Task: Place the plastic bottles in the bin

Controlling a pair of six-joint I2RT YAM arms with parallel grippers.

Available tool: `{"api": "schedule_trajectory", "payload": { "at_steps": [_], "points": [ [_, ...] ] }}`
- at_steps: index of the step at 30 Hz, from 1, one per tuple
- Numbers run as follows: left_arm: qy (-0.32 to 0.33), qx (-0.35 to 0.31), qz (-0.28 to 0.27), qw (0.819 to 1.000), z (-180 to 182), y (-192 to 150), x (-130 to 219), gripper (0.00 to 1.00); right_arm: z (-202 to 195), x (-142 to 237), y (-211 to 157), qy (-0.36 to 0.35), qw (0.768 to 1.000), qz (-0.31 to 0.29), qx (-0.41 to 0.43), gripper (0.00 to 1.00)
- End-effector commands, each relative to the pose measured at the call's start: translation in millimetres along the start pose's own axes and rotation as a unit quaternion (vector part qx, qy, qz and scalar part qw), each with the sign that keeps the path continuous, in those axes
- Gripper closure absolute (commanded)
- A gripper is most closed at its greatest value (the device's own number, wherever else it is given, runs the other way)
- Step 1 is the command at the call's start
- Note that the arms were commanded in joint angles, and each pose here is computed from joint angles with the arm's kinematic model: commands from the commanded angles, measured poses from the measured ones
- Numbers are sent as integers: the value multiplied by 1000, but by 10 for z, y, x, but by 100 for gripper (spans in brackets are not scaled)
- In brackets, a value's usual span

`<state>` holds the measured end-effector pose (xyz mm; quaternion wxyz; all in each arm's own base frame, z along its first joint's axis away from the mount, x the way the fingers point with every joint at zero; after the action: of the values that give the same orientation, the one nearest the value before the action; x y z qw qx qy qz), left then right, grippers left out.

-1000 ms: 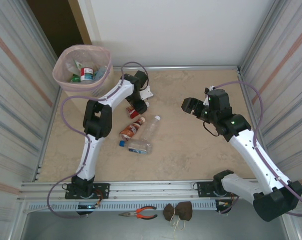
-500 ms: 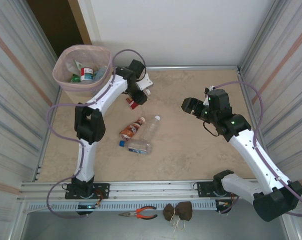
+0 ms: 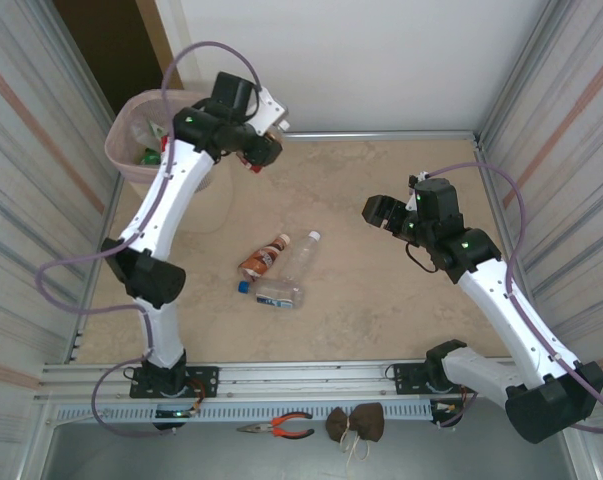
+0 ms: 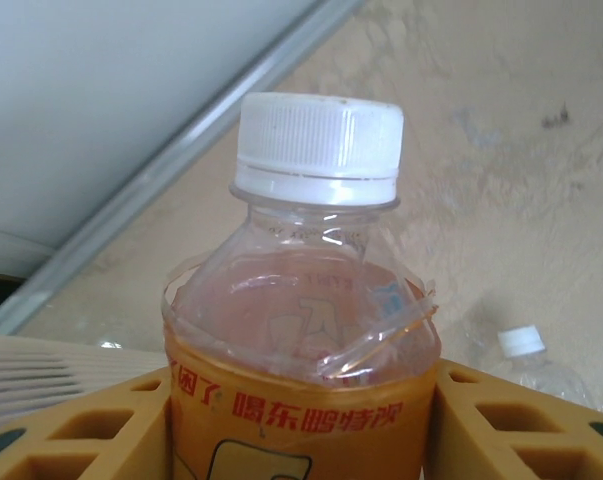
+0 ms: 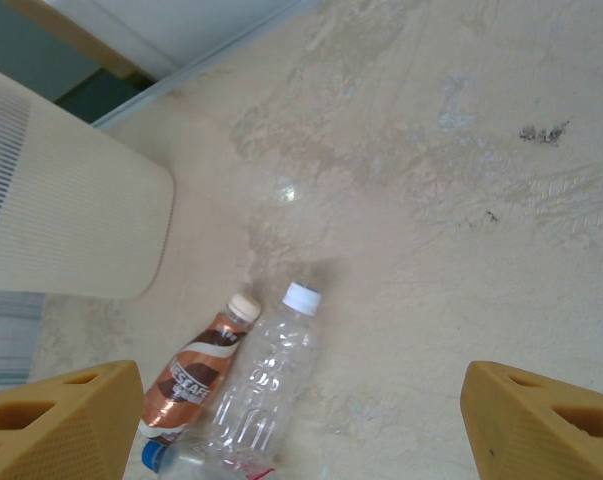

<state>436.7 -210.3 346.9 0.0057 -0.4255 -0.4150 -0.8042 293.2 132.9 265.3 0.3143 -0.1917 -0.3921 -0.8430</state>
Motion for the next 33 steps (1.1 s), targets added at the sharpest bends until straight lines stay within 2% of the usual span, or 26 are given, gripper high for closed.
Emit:
{"api": "schedule_trajectory", "payload": {
  "at_steps": [1,4,7,17,25,33],
  "points": [
    [32,25,-48,998,205,130,600,45,28,8,53,6,1000,-8,8,18],
    [57,42,-69,995,388,122,893,45,35,-25,51,8,1000,-5,7,18],
    [81,63,-66,993,599,3,1077,45,54,-62,46,13,1000,-1,7,18],
    [142,151,-46,977,1310,-594,1400,47,68,-186,36,17,1000,10,9,18],
    [188,215,-5,958,1802,-1100,1350,49,60,-291,44,18,1000,18,11,18],
    [166,258,15,952,1991,-1394,995,50,44,-380,40,19,999,29,10,18]
  ]
}}
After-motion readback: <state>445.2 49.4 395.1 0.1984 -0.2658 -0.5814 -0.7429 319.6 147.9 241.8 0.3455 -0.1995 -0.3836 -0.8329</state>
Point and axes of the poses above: each hand's point on the last joint's axis, 136 mm out from that joint toward the fingers, its own x axis back along the fingers, its own z axis along the line the jaws close on, y = z × x, the point moved 1 cm from there along x, back along the fingers, and after that the axes turned 6 degrees about -x, right-handed, at the moved point
